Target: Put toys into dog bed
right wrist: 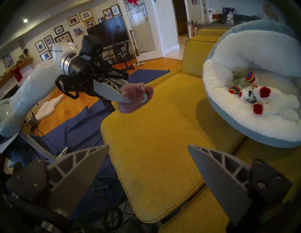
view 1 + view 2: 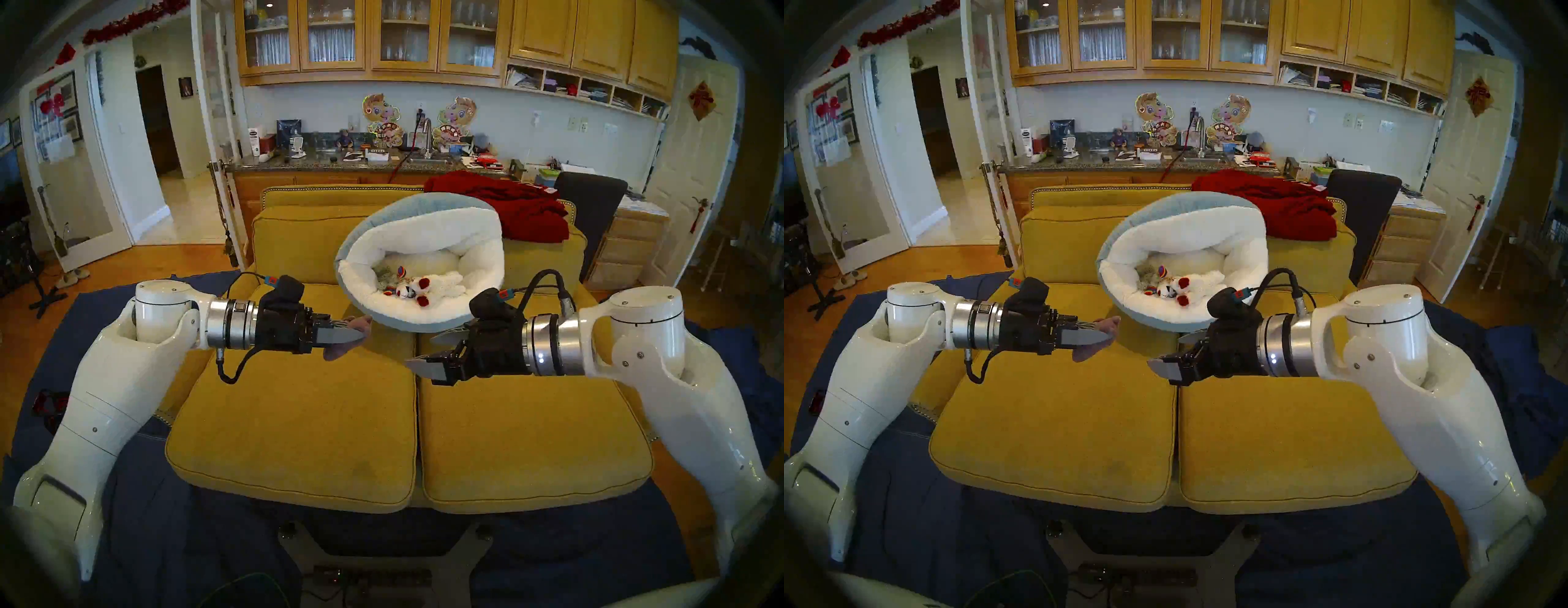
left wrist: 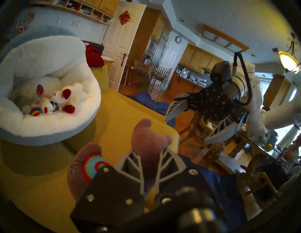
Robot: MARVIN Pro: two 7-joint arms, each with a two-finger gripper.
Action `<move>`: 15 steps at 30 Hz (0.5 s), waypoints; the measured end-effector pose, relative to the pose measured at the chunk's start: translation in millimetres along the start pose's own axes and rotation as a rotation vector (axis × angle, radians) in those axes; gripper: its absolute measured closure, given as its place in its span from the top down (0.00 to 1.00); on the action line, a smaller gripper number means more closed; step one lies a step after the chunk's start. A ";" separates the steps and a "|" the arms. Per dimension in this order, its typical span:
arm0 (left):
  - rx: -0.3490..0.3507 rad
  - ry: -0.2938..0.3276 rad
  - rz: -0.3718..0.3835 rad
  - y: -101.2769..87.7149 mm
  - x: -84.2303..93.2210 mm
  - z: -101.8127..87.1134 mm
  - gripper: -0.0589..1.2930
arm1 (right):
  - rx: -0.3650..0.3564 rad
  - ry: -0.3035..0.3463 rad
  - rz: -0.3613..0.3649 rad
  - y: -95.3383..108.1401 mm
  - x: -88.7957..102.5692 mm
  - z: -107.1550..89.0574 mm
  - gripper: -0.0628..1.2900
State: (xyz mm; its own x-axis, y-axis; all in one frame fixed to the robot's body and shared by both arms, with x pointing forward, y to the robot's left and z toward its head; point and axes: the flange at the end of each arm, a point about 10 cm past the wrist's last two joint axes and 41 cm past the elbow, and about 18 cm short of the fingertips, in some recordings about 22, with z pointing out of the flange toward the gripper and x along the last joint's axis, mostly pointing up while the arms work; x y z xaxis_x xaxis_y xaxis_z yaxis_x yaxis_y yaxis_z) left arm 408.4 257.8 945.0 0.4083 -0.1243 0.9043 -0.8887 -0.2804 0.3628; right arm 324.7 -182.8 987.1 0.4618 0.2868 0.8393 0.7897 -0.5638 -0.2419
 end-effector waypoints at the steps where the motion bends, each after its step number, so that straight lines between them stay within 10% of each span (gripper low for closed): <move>1: -0.001 0.004 -0.001 -0.2 0.7 0.0 0.08 | 0.000 0.000 0.000 -0.2 0.5 -0.1 0.98; 15: -0.020 0.094 -0.071 -20.6 9.0 9.6 0.08 | 0.037 0.018 -0.008 -8.3 9.8 3.4 0.98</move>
State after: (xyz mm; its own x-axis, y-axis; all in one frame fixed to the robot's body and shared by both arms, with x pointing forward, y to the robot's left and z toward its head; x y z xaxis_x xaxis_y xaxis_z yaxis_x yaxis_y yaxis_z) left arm 432.3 253.3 943.5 0.4501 -0.0142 0.8929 -0.8623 -0.2666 0.4305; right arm 324.1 -172.7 995.7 0.4484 0.2774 0.8497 0.8079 -0.5325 -0.2525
